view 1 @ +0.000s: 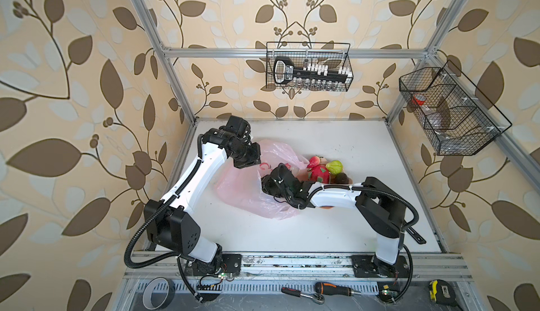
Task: Place the fruits into the plastic bag
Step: Place the fruit in the plastic bag.
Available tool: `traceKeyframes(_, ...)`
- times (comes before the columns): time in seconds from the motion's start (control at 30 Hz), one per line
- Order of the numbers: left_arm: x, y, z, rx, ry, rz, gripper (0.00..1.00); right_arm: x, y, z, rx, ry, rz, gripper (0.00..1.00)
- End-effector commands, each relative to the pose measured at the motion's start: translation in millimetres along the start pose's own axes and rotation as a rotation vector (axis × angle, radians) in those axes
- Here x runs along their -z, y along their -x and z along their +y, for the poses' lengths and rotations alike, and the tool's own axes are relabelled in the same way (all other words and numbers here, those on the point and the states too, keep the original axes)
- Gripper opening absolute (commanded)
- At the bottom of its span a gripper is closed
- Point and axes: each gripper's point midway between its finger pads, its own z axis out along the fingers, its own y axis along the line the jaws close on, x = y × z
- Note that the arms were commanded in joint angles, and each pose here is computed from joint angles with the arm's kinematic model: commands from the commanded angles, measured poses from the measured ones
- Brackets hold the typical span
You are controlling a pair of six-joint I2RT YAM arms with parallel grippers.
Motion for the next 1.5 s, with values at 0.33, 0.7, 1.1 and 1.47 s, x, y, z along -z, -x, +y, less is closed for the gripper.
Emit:
traceKeyframes(0.33,-1.7,-14.7,1.0,-0.011,-0.022,0.015,0.00,-42.7,-30.5,8.3,-0.071,0.019,0.160,0.50)
traceKeyframes(0.7,0.9,-11.3,1.0,-0.017,-0.013,-0.001,0.00,-36.0,-35.7,23.9,0.003,0.048,0.214,0.80)
traceKeyframes(1.1,-0.7,-9.8,7.1,-0.006,0.017,-0.012,0.00,-2.2,-39.1,37.7,0.084,0.042,0.239,0.93)
traceKeyframes(1.47,-5.8,-12.4,17.2,0.018,0.056,-0.007,0.00,38.2,-39.3,16.1,0.104,-0.025,0.234,0.95)
